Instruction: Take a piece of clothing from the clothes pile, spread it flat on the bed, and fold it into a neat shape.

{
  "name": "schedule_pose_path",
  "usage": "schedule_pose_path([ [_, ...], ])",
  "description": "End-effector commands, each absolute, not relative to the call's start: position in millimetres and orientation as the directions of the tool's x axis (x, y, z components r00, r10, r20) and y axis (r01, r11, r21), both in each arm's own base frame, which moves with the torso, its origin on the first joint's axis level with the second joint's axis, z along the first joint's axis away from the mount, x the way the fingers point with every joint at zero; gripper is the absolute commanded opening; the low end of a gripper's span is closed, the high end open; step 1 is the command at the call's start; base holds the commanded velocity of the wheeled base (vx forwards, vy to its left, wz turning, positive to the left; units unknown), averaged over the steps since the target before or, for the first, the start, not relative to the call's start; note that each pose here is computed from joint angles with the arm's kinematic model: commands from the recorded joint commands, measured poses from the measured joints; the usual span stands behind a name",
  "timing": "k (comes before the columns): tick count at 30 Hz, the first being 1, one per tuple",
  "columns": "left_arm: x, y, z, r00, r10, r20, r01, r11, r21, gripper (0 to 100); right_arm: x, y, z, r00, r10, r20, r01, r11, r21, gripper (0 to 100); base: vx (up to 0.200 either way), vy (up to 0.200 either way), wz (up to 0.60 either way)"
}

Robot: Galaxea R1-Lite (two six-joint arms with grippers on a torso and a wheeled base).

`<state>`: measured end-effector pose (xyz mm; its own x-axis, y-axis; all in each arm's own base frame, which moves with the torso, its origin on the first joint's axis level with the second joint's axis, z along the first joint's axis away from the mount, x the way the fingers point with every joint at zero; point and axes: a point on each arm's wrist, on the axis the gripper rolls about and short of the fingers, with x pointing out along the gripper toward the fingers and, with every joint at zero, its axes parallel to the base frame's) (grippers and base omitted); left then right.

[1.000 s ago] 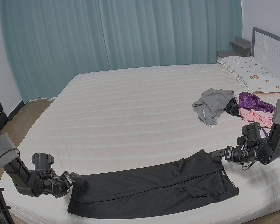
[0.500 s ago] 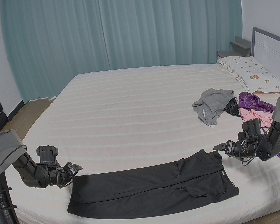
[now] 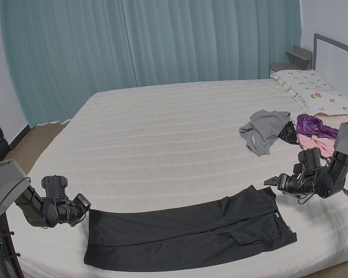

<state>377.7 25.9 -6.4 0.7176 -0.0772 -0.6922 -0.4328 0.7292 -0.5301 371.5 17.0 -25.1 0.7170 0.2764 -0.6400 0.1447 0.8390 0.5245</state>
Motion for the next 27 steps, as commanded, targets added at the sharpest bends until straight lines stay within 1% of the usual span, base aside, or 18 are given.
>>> schedule_pose_path([
  [1,386.3,32.7,1.4,0.746,-0.065,-0.663,-0.434,0.708,-0.557,0,373.0,18.3,-30.2,0.71,0.279,-0.646,0.146,0.839,0.523,100,0.0,0.0,0.0],
  [12,403.2,33.6,6.6,0.778,-0.065,-0.625,-0.41,0.701,-0.583,0,372.8,18.9,-32.0,0.707,0.279,-0.65,0.148,0.84,0.522,100,0.0,0.0,0.0],
  [16,394.8,31.6,0.6,0.751,-0.069,-0.656,-0.434,0.697,-0.571,0,372.2,18.8,-31.7,0.707,0.279,-0.65,0.148,0.84,0.522,100,0.0,0.0,0.0],
  [21,375.5,28.9,-5.0,0.714,-0.115,-0.691,-0.436,0.699,-0.567,0,369.2,19.9,-29.4,0.706,0.281,-0.651,0.148,0.84,0.522,100,0.0,0.0,0.0],
  [22,369.8,27.9,-3.1,0.707,-0.137,-0.694,-0.424,0.703,-0.571,100,368.9,20.4,-28.5,0.706,0.282,-0.65,0.146,0.84,0.523,100,0.0,0.0,0.0],
  [24,358.7,25.8,0.0,0.691,-0.191,-0.697,-0.387,0.717,-0.58,100,366.6,20.3,-27.8,0.704,0.282,-0.652,0.148,0.839,0.523,100,0.0,0.0,0.0],
  [27,345.7,23.2,-1.3,0.661,-0.258,-0.704,-0.301,0.768,-0.565,100,364.3,20.2,-27.1,0.702,0.282,-0.654,0.15,0.839,0.522,100,0.0,0.0,0.0],
])
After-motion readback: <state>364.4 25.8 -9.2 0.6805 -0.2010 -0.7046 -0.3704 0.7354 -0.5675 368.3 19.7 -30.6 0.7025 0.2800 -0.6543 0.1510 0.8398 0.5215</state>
